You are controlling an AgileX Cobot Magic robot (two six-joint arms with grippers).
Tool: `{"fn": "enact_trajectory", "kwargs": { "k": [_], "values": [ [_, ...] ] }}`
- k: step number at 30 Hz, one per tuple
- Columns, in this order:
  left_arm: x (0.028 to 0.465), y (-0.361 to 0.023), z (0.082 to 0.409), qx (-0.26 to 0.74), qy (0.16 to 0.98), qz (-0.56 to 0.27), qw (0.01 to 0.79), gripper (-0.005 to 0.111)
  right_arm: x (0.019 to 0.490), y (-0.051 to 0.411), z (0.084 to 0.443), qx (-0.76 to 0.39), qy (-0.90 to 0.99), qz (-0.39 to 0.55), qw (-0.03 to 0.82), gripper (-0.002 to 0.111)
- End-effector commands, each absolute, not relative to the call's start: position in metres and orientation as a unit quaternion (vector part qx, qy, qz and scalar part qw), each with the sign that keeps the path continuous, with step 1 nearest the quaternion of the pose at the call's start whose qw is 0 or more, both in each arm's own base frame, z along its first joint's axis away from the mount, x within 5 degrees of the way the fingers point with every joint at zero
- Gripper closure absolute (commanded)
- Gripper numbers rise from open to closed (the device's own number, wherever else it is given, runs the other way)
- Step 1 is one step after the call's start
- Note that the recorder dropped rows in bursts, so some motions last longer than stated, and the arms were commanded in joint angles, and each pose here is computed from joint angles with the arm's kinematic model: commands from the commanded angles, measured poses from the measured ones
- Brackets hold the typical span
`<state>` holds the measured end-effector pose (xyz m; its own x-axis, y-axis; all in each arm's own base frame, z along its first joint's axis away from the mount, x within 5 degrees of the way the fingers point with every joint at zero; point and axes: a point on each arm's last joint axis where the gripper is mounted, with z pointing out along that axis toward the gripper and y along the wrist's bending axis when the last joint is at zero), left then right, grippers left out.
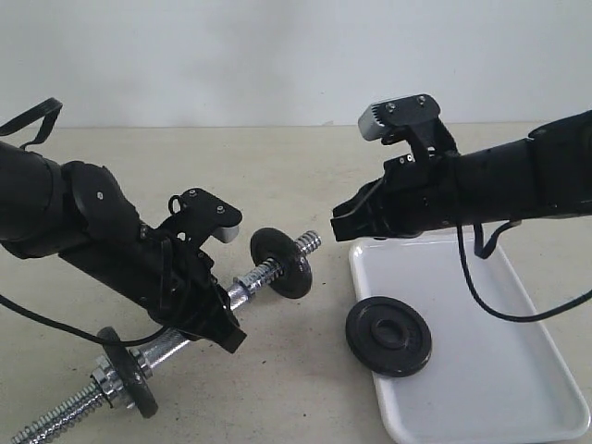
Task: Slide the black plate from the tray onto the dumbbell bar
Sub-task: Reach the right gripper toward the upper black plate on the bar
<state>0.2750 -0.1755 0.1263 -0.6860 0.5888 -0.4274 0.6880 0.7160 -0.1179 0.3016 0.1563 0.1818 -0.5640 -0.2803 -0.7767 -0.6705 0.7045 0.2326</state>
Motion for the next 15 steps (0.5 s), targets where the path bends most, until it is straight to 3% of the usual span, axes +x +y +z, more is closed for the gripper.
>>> {"fn": "enact_trajectory", "kwargs": {
  "k": [1, 15],
  "values": [
    [0.282, -0.179, 0.148, 0.338, 0.901, -0.139, 0.234, 0.102, 0.31, 0.157, 0.177, -0.274, 0.851, 0.252, 0.371, 0.109],
    [0.283, -0.179, 0.148, 0.337, 0.9, -0.136, 0.24, 0.102, 0.3, 0.199, 0.171, -0.331, 0.843, 0.216, 0.366, 0.109]
  ]
}}
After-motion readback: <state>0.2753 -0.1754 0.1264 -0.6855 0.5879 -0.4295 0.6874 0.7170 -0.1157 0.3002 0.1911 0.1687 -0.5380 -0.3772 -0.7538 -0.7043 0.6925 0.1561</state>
